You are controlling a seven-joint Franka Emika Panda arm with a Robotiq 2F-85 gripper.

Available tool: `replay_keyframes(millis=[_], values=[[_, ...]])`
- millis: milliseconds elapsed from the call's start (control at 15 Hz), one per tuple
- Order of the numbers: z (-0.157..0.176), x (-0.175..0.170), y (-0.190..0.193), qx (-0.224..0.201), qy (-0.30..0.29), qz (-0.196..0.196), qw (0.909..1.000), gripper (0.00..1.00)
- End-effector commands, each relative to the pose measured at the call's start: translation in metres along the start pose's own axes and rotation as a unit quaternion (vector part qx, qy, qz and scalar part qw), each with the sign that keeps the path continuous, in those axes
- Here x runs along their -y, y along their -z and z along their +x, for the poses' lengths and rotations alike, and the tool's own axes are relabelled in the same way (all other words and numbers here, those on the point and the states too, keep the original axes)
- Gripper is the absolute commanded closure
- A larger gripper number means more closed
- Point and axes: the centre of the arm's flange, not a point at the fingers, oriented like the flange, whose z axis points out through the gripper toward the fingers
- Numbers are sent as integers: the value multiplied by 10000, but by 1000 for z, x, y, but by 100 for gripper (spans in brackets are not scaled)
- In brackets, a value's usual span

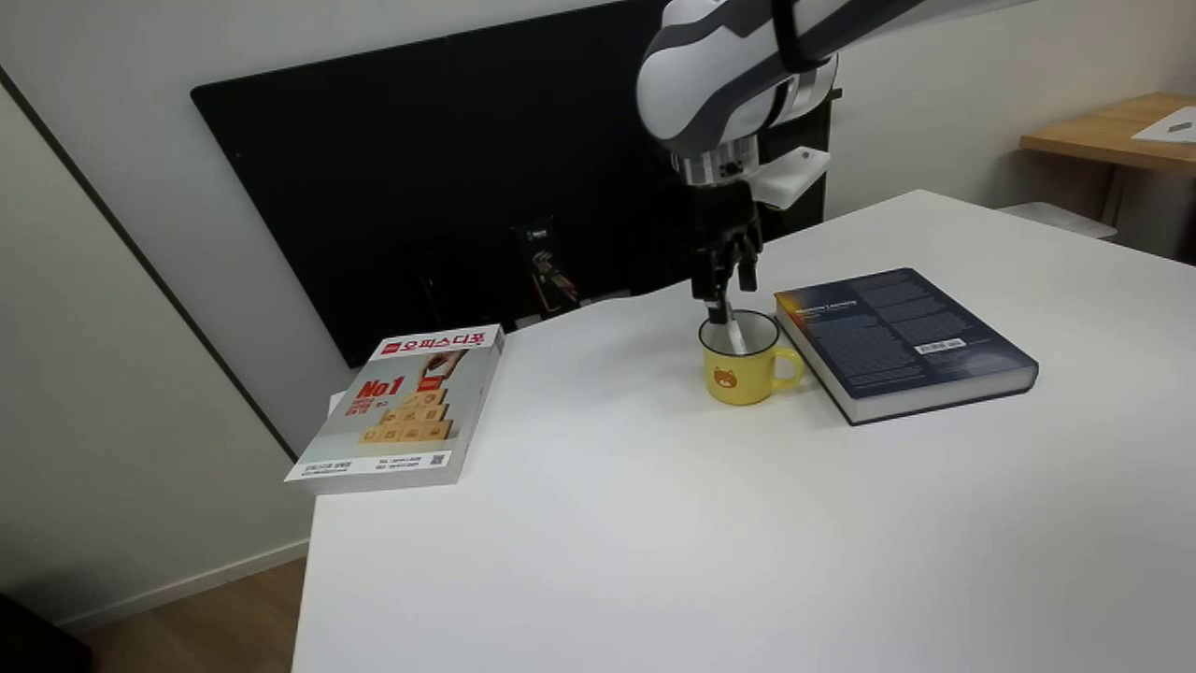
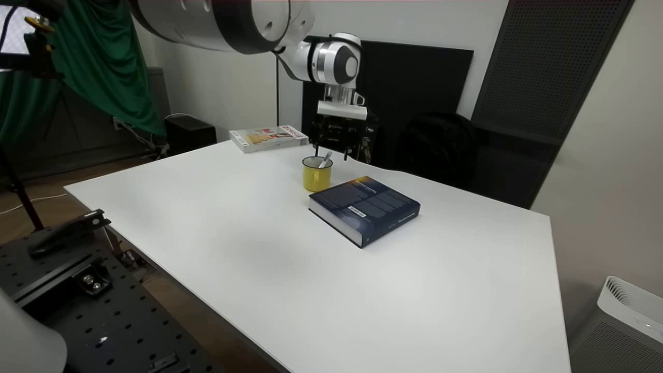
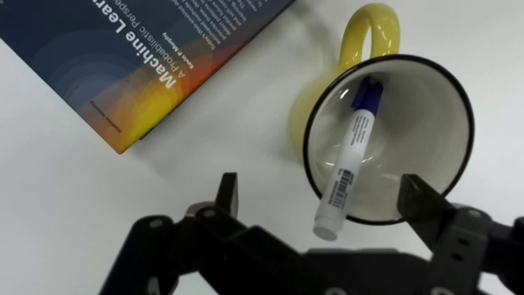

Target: Place the marker on the table

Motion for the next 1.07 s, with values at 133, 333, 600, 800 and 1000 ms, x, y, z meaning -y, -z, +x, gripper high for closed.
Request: replay_keyframes(millis=[133, 333, 600, 800, 1000], values=[[20, -10, 2, 81, -8, -229, 9997, 0], [20, -9, 2, 83, 13, -270, 9996, 0], [19, -6, 3, 69, 64, -457, 9989, 0], [21, -4, 4, 59, 99, -532, 9985, 0], [22, -2, 5, 48, 135, -584, 9982, 25]])
